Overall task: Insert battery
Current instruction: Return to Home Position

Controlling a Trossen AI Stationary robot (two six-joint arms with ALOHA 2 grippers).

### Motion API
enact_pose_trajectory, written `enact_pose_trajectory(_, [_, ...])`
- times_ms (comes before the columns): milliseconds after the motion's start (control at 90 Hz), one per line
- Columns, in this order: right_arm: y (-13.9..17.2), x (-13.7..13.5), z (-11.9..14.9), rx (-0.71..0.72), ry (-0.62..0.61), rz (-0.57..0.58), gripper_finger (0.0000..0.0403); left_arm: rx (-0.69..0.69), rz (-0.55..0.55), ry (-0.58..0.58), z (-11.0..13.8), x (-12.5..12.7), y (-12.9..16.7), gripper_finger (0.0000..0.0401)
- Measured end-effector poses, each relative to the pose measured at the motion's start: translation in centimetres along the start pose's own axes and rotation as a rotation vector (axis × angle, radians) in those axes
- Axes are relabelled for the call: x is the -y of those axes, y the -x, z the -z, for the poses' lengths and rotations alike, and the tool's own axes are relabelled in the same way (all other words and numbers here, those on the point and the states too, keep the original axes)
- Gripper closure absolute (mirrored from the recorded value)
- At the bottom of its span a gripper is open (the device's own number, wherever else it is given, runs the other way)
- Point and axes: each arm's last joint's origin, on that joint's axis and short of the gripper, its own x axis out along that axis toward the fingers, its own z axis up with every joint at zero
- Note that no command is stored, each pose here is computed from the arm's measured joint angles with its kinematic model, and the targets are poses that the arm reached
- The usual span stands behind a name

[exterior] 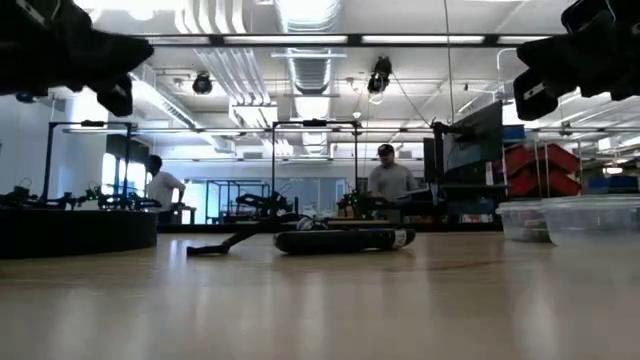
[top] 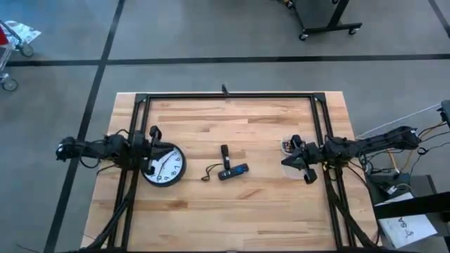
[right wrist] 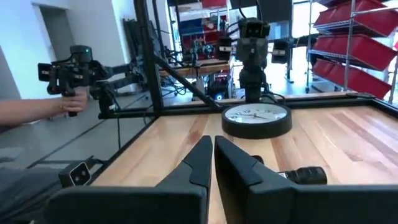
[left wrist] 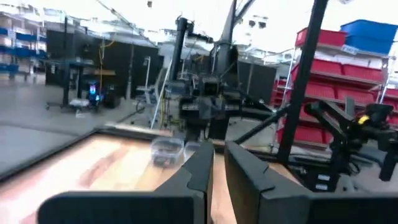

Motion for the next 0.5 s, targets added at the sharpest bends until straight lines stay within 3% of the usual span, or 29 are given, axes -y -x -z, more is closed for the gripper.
enact_pose_trajectory(78, [0.0, 0.0, 0.0, 0.000, 0.000, 0.000, 0.0400, -0.050, -0.010, 0.061, 0.7, -0.1, -0.1, 0.0379])
enact_pose_trajectory(222, [0.0, 0.0, 0.0, -0.001, 0.000, 0.001, 0.0400, -0.117, -0.158, 0.083, 1.5, -0.6, -0.1, 0.0379])
enact_pose_trajectory(500, [0.0, 0.0, 0.0, -0.003, 0.000, 0.001, 0.0400, -0.180, -0.188, 0.064, 2.1, -0.7, -0.5, 0.0379])
